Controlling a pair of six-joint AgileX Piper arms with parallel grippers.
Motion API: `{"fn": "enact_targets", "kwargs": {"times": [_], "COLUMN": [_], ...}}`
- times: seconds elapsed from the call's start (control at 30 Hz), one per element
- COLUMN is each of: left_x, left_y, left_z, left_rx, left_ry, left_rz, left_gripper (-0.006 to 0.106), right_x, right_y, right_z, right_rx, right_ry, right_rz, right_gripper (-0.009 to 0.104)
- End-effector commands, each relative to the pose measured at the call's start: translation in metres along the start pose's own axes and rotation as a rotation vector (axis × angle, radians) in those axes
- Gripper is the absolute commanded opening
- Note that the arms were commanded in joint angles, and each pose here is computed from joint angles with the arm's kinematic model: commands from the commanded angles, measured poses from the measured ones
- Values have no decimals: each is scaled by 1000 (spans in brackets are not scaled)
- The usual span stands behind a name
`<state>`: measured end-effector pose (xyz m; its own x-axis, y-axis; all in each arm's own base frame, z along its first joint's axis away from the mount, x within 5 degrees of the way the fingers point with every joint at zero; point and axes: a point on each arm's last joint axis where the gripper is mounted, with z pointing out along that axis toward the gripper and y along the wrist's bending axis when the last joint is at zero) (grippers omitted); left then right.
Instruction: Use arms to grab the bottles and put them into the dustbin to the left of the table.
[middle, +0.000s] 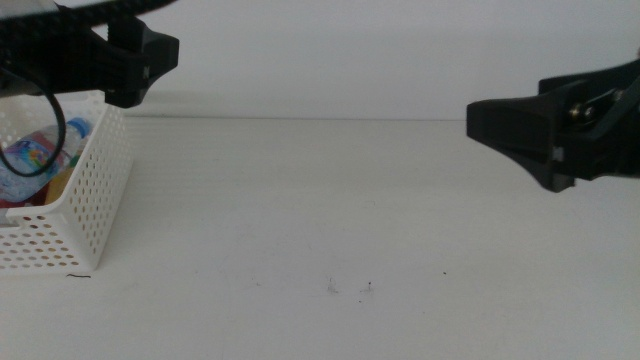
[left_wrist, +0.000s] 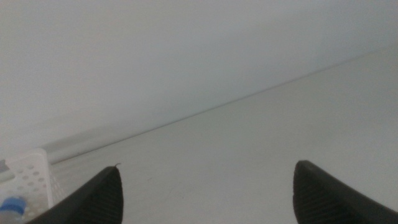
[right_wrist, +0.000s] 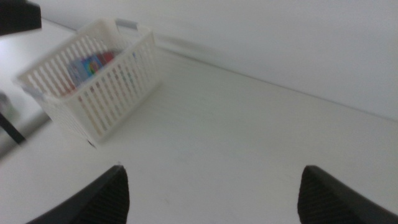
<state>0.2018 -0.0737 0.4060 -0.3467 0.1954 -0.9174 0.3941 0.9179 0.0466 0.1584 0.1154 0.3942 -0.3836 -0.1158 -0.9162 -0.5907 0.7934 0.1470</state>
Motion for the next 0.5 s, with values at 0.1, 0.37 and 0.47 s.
{"fn": "enact_targets", "kwargs": {"times": [0.1,0.37,0.47], "left_x": [27,135,168], "left_y": [16,22,11], "left_z": [-13,-59,-73], "left_rx": [-80,-319,-325], "left_ry": [-139,-252,-301], "left_rz": [-145,-126,-117], "left_gripper": [94,94,94], "right_x": [29,127,163], "right_y": [-29,-55,-53], "right_z": [0,-59,-70], "right_rx": [129,423,479], "right_ry": [-235,-417,-441], "right_rz": [120,79,34], "right_gripper": [82,82,82]}}
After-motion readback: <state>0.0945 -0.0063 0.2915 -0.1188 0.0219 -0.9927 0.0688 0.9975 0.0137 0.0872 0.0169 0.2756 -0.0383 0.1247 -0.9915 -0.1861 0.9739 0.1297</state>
